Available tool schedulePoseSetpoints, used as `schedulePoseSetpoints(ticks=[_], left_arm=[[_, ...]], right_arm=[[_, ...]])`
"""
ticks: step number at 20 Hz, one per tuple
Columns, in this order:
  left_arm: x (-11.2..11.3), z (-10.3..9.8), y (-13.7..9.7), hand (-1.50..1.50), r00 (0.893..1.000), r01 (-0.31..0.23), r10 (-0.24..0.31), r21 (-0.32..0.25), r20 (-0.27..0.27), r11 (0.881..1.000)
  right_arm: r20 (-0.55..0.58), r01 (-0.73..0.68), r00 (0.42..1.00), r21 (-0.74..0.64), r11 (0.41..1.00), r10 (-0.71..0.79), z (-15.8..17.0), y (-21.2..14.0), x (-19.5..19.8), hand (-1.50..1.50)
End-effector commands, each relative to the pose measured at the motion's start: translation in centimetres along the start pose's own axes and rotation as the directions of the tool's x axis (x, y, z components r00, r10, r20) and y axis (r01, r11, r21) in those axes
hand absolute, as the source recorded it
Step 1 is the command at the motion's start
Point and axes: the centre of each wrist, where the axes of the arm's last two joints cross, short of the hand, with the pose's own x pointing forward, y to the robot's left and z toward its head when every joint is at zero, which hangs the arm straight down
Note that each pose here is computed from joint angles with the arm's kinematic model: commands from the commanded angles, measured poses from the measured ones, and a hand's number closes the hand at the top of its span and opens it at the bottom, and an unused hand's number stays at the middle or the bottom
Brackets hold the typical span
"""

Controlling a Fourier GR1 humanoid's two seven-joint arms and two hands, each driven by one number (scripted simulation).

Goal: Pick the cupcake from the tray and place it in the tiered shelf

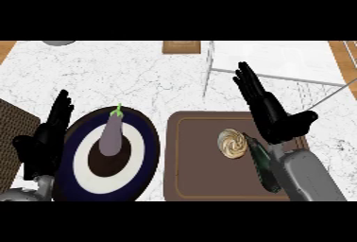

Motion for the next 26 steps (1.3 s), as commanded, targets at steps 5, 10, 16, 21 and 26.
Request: schedulePoseSetpoints(ticks=[5,10,16,21,26], left_arm=[[-5.6,2.1,1.3,0.0,0.94,-0.086,0.092,0.034,-0.329,0.996],[-5.9,2.2,0.7,0.0,0.894,-0.171,0.141,-0.034,-0.424,0.985],[-7.6,1.5,0.6,0.0,0.895,-0.186,0.137,-0.075,-0.424,0.98],[-7.8,1.8,1.9,0.0,0.894,-0.184,0.132,-0.083,-0.429,0.979],[-7.0,0.1,0.8,0.0,0.89,-0.204,0.146,-0.09,-0.432,0.975]], right_arm=[[-0.027,-0.352,0.928,-0.399,0.847,0.373,4.7,-10.7,3.7,1.5],[-0.465,-0.52,0.839,-0.533,0.668,0.282,11.5,-15.1,0.2,1.5],[-0.367,-0.501,0.856,-0.413,0.761,0.365,17.6,-11.9,2.8,-1.5],[-0.392,-0.484,0.842,-0.243,0.841,0.371,18.0,-11.3,5.9,-1.5],[-0.443,-0.528,0.783,-0.1,0.844,0.437,15.7,-8.4,12.5,-1.5]])
